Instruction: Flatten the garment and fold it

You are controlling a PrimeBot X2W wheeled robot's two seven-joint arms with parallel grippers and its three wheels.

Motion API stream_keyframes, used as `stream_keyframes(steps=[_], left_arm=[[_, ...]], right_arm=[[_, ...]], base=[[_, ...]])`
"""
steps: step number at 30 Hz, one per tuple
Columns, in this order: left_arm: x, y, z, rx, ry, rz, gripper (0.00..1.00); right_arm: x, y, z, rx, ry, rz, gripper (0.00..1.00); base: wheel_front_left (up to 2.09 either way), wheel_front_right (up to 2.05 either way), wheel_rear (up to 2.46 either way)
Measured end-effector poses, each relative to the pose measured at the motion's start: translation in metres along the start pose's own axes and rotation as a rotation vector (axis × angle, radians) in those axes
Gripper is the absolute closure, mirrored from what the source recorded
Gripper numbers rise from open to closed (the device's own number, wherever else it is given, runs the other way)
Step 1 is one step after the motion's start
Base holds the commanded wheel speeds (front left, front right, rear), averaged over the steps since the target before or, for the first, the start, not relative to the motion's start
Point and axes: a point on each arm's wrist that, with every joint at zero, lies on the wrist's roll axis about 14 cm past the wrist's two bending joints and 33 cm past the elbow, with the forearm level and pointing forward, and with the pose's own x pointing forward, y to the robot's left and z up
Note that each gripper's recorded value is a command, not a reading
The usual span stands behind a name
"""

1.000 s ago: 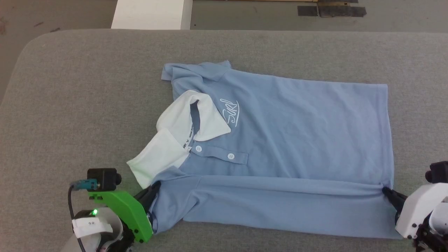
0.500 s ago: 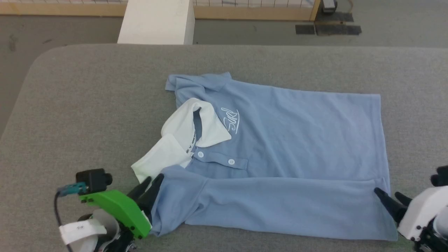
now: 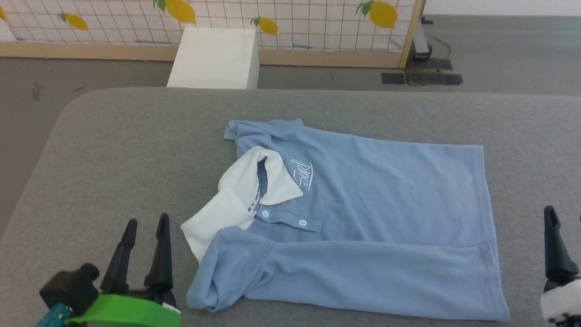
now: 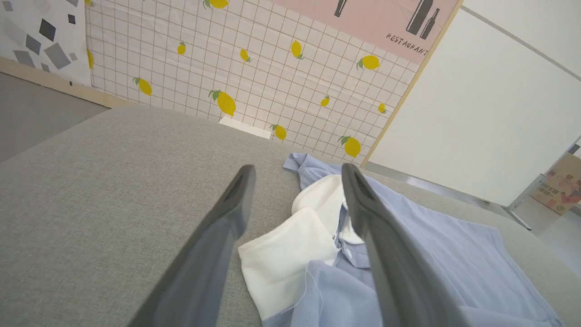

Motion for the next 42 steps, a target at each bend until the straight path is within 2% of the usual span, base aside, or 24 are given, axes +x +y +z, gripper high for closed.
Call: stream_keyframes(steps=[2, 7, 8, 10, 14, 27, 30, 36, 42], left_arm=[[-0.006, -0.004, 0.003, 0.032, -0.027, -0.002, 0.0], [-0.017, -0.018, 0.019, 0.235, -0.111, -0.023, 0.0], [-0.02, -0.019, 0.017, 0.249, -0.108, -0.021, 0.0], [-0.03, -0.02, 0.005, 0.258, -0.078, -0.011, 0.0], [-0.047, -0.019, -0.017, 0.257, -0.01, -0.007, 0.0], [-0.051, -0.007, -0.029, 0.228, 0.027, 0.013, 0.0], [-0.049, -0.007, -0.042, 0.232, 0.105, -0.003, 0.0], [-0.041, 0.004, -0.081, 0.251, 0.402, -0.042, 0.0], [-0.037, 0.013, -0.114, 0.212, 0.646, -0.035, 0.0]], right_arm=[[-0.006, 0.003, -0.001, -0.038, -0.032, -0.001, 0.0], [-0.022, 0.006, -0.006, -0.15, -0.091, -0.002, 0.0], [-0.025, 0.006, -0.008, -0.161, -0.096, -0.002, 0.0], [-0.033, 0.006, -0.022, -0.184, -0.059, 0.004, 0.0], [-0.046, 0.007, -0.04, -0.152, -0.018, 0.01, 0.0], [-0.052, 0.003, -0.045, -0.12, -0.017, -0.004, 0.0], [-0.051, 0.003, -0.048, -0.113, -0.009, -0.002, 0.0], [-0.047, 0.006, -0.061, -0.102, 0.037, 0.004, 0.0], [-0.039, 0.01, -0.069, -0.095, 0.063, 0.01, 0.0]], base=[[0.0, 0.0, 0.0], [0.0, 0.0, 0.0], [0.0, 0.0, 0.0], [0.0, 0.0, 0.0], [0.0, 0.0, 0.0], [0.0, 0.0, 0.0], [0.0, 0.0, 0.0], [0.0, 0.0, 0.0], [0.0, 0.0, 0.0]])
